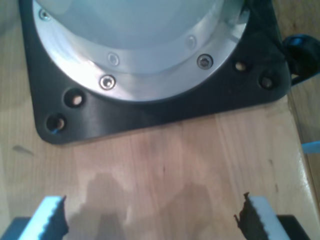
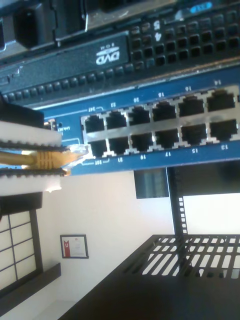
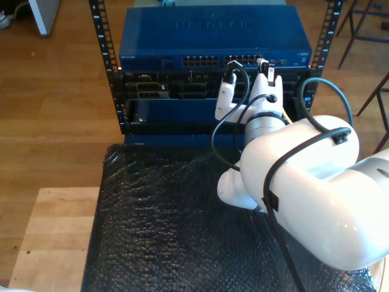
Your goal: Grab the cable and plug it in
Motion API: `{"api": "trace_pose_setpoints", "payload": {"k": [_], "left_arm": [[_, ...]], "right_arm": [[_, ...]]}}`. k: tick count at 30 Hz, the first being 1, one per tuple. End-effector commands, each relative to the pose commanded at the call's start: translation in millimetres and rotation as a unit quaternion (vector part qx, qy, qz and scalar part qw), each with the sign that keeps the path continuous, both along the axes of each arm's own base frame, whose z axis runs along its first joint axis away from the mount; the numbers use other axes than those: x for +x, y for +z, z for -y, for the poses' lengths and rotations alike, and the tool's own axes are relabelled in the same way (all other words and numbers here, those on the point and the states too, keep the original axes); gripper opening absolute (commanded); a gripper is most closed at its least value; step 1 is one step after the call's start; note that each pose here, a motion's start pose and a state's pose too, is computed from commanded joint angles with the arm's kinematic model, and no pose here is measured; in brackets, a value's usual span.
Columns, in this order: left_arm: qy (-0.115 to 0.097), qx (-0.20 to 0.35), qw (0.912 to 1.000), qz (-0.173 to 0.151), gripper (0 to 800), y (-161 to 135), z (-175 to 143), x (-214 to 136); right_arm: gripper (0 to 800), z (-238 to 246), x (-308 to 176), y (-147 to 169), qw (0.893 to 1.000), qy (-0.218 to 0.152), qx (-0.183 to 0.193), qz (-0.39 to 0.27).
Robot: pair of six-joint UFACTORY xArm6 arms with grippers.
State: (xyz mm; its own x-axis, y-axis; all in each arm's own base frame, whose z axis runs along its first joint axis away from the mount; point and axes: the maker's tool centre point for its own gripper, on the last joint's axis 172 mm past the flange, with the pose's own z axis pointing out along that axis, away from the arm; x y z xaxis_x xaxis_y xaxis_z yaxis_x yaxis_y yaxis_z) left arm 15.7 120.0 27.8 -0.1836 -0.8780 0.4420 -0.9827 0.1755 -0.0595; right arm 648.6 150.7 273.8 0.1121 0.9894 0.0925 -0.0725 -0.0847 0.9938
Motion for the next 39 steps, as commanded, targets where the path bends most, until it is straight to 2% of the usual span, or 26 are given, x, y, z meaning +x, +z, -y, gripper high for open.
{"api": "trace_pose_setpoints", "payload": {"k": [39], "left_arm": [[0.001, 0.001, 1.0000, 0.000, 800, 0.2, -0.3, 0.3]], "right_arm": [[0, -4.8, 10.1, -1.0, 1.000, 0.007, -0.003, 0.009]]}}
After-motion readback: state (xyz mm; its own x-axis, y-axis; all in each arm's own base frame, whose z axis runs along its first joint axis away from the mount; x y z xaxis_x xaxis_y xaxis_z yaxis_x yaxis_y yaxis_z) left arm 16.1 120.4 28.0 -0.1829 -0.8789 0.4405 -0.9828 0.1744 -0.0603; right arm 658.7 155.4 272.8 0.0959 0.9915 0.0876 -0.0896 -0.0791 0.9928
